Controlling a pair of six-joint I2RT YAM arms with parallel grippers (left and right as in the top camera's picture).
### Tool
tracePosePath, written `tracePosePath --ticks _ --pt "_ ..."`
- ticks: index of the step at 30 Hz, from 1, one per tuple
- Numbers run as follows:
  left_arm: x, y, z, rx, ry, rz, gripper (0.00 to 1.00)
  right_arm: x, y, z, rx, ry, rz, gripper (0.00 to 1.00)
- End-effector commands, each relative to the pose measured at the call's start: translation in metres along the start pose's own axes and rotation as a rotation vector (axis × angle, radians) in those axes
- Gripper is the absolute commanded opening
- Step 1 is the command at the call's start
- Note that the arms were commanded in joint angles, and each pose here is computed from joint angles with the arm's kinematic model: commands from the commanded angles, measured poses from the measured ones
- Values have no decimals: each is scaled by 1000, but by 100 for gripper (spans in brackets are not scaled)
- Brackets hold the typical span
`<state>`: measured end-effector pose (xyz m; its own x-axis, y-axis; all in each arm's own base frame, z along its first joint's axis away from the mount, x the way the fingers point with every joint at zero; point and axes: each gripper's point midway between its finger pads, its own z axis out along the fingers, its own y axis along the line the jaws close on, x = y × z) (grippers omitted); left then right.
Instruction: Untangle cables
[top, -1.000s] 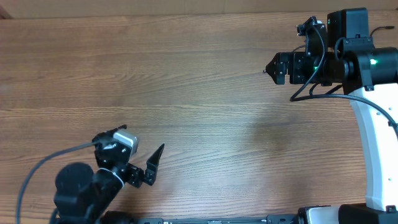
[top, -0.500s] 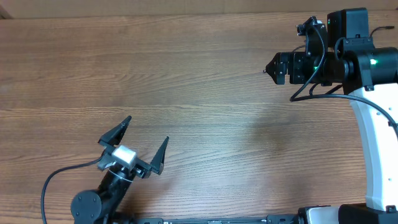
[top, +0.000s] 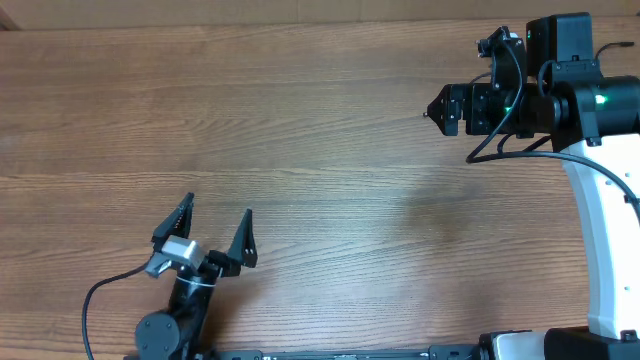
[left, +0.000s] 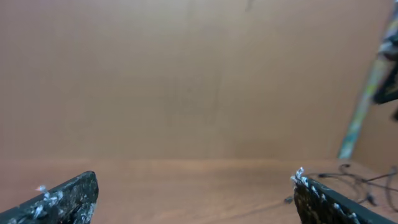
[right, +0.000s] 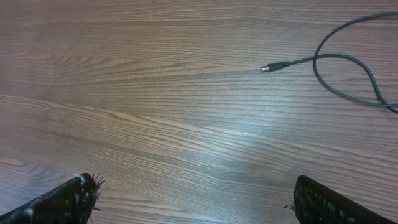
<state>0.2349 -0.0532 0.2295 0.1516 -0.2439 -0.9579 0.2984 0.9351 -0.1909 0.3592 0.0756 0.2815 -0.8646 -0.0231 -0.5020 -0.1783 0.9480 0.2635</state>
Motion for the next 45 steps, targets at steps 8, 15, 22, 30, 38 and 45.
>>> tracePosePath --ticks 8,15,22,30,38,45 --pt "56 57 -15 -310 211 16 100 -4 4 -5 -9 -19 -8 100" --pt "58 63 -18 -329 231 77 100 -4 4 -5 -9 -19 -8 100" --pt "59 64 -18 -319 247 151 100 -4 4 -5 -9 -19 -8 100" --pt "60 61 -17 -296 257 192 100 -4 4 -5 -9 -19 -8 100" --pt "60 61 -17 -293 257 197 99 -4 4 -5 -9 -19 -8 100" --pt "59 61 -17 -296 254 198 100 -4 4 -5 -9 -19 -8 100"
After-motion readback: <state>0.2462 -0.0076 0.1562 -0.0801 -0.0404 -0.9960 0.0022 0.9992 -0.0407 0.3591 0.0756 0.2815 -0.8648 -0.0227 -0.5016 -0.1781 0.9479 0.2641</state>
